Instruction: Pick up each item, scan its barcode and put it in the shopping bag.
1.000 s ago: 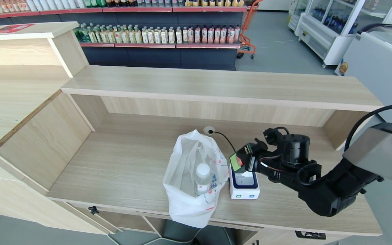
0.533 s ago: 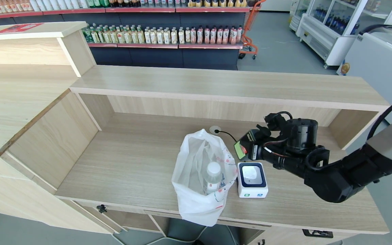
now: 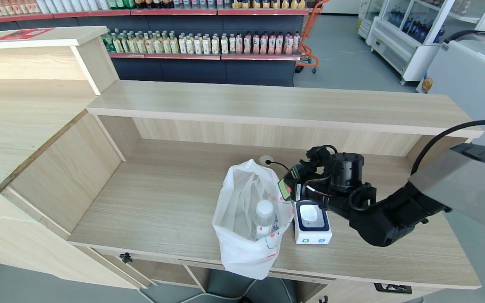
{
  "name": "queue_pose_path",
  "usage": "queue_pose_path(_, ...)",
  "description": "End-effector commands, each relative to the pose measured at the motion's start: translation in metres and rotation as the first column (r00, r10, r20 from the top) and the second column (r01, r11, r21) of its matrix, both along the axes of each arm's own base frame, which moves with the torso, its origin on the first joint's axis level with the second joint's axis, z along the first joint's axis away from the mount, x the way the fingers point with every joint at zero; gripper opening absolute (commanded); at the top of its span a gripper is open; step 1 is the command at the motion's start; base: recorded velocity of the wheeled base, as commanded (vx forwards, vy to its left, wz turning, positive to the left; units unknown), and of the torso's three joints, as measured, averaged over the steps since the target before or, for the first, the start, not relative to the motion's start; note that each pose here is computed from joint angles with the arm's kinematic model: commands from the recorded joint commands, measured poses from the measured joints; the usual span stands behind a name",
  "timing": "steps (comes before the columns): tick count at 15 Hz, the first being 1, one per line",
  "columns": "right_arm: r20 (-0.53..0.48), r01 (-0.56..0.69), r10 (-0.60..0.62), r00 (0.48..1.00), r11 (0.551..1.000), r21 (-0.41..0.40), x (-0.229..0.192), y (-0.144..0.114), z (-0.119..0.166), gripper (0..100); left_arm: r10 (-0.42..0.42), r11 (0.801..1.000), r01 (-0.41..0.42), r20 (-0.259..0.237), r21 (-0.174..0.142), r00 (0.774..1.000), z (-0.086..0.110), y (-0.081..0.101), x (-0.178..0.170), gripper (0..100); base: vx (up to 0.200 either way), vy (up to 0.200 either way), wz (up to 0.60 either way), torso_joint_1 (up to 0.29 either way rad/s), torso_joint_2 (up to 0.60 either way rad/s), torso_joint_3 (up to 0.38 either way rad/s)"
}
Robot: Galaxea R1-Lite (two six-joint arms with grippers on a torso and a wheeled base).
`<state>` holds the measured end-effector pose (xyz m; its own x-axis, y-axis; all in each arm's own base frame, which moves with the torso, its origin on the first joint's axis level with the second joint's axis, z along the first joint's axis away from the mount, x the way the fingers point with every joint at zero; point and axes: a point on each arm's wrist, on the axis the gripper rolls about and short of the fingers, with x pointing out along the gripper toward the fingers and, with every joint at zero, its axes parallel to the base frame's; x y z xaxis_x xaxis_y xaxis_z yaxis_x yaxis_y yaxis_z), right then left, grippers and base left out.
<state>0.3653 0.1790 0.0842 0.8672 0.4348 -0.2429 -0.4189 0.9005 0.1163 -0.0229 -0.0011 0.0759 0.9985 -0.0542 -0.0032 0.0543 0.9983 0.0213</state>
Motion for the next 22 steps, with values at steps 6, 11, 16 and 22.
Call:
queue_pose_path(6, -0.023, -0.103, 0.101, 0.995, 0.993, -0.063, 0.004, 0.030, -0.032, 0, 0.001, 1.000, -0.001, 0.000, 0.000, 1.000, 0.000, 0.000, 0.000, 0, 0.000, 0.000, 0.00, 0.000, 0.00, 0.000)
queue_pose_path(11, -0.017, -0.127, 0.126, 0.992, 0.977, -0.173, 0.015, 0.036, -0.063, 0, 0.001, 1.000, -0.001, 0.000, 0.000, 1.000, 0.000, 0.000, 0.000, 0, 0.000, 0.000, 0.00, 0.000, 0.00, 0.000)
queue_pose_path(16, -0.011, -0.157, 0.159, 0.987, 0.957, -0.243, 0.015, 0.042, -0.074, 0, 0.001, 1.000, -0.001, 0.000, 0.000, 1.000, 0.000, 0.000, 0.000, 0, 0.000, 0.000, 0.00, 0.000, 0.00, 0.000)
queue_pose_path(22, 0.015, -0.101, 0.110, 0.994, 0.952, -0.290, 0.019, 0.037, -0.073, 0, -0.001, 1.000, 0.001, 0.000, 0.000, 1.000, 0.000, 0.000, 0.000, 0, 0.000, 0.000, 0.00, 0.000, 0.00, 0.000)
